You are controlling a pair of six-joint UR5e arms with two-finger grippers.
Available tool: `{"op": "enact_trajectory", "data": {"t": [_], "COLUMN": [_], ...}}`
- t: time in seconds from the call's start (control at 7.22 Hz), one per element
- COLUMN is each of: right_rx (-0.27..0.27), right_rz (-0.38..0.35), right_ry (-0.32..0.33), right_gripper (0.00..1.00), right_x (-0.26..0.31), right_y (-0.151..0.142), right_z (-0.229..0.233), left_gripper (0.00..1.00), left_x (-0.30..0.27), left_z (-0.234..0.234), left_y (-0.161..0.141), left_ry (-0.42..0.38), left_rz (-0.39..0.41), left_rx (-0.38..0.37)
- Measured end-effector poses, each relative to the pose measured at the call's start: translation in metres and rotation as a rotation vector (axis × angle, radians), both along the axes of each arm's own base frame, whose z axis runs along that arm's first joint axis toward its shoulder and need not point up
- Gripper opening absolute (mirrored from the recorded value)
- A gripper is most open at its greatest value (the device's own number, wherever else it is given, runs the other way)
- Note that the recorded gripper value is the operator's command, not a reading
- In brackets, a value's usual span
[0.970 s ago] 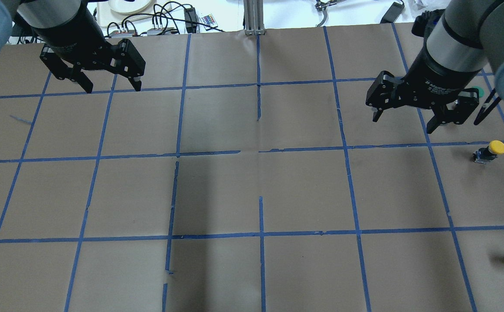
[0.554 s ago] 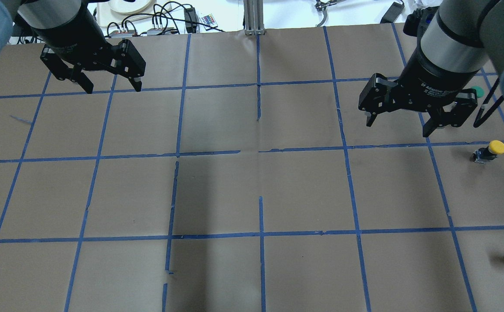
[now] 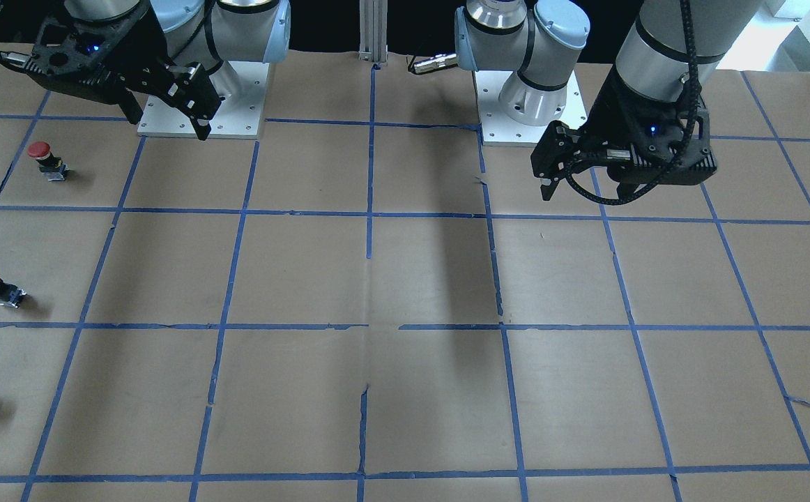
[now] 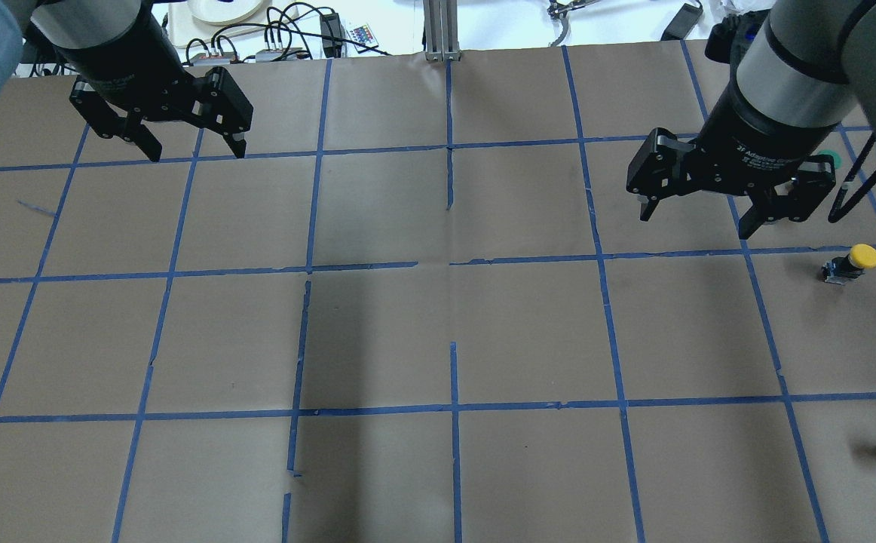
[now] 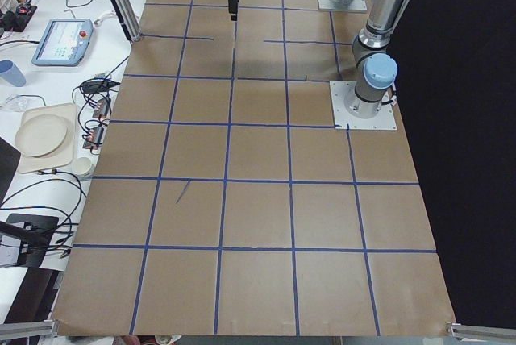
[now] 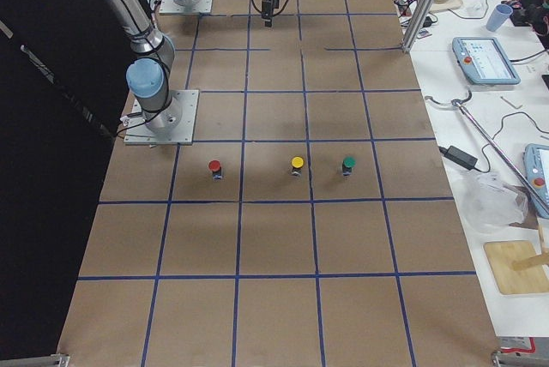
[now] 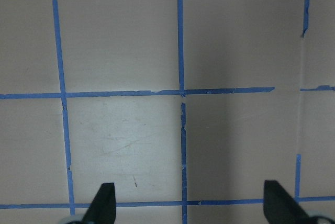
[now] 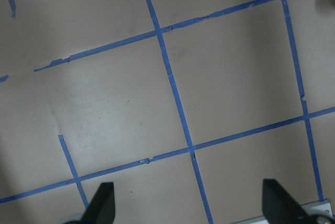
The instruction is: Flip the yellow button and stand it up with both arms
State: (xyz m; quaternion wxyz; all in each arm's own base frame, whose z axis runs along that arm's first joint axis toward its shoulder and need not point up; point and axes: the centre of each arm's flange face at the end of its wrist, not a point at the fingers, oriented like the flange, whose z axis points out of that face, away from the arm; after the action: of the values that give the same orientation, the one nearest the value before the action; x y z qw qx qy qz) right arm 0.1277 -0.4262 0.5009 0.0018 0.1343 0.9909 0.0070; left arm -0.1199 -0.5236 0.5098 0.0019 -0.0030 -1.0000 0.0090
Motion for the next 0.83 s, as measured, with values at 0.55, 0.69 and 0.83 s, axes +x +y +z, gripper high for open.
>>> {"op": "enact_trajectory", "data": {"t": [0.55,0.69,0.83], "right_rx": [0.014,0.022,0.025], "right_rz": [-0.004,-0.004,-0.003], "right_ry": [0.003,0.004,0.003], "right_gripper": [1.00,1.00,1.00], "right_x": [-0.0013,-0.0014,-0.0014], "right_y": [0.0002,0.0008,0.0009], "right_z": [-0.0020,-0.0031,-0.0035], "left_gripper": [1.00,1.00,1.00], "left_x": [-0.0001,-0.0001,-0.0001], "left_z": [-0.0005,-0.0005,-0.0005], "left_y": [-0.0013,-0.0013,-0.0016], "left_ry": [0.000,0.000,0.000], "left_rz": [0.002,0.002,0.002], "left_rx": [0.000,0.000,-0.001]}}
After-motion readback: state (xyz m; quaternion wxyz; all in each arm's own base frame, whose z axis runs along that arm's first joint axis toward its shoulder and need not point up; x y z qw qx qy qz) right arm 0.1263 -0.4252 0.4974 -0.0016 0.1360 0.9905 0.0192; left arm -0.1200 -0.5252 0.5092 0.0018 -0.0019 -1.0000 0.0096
